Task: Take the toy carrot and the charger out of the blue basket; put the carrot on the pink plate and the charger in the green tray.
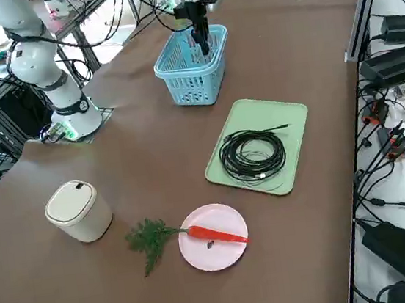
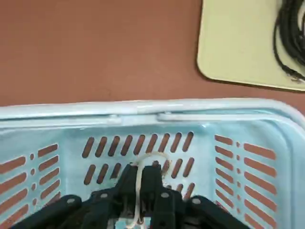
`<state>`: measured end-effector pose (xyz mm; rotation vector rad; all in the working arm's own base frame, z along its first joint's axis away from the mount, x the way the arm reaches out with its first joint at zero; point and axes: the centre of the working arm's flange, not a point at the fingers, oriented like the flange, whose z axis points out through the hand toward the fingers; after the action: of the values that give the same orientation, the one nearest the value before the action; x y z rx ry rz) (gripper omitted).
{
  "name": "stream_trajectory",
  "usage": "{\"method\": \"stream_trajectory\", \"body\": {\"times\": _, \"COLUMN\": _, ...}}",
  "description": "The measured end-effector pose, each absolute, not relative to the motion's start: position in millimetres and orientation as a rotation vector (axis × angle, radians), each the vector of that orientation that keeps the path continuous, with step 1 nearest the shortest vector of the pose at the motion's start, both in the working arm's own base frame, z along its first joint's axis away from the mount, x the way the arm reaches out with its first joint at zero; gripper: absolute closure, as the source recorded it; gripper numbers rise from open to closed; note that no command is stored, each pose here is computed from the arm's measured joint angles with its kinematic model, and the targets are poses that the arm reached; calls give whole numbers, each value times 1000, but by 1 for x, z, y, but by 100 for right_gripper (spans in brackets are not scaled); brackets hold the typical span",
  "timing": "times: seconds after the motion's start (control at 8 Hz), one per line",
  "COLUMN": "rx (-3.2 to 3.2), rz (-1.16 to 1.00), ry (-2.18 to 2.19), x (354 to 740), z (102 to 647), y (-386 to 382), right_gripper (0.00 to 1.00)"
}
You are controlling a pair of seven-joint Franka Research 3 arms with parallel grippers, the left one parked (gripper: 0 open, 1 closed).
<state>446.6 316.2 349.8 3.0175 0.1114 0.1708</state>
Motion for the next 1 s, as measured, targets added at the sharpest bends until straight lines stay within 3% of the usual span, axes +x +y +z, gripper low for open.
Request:
{"method": "stream_trajectory", "body": {"times": 0.38, "rx": 2983, "rz": 162, "ry": 132, "x": 424, "z": 391, "y": 320, "right_gripper": 97}}
{"method": "stream_trajectory", "body": {"times": 1.0, "rx": 3023, "rz": 248, "ry": 91, "x": 374, "z": 503, "y": 308, "right_gripper": 97}}
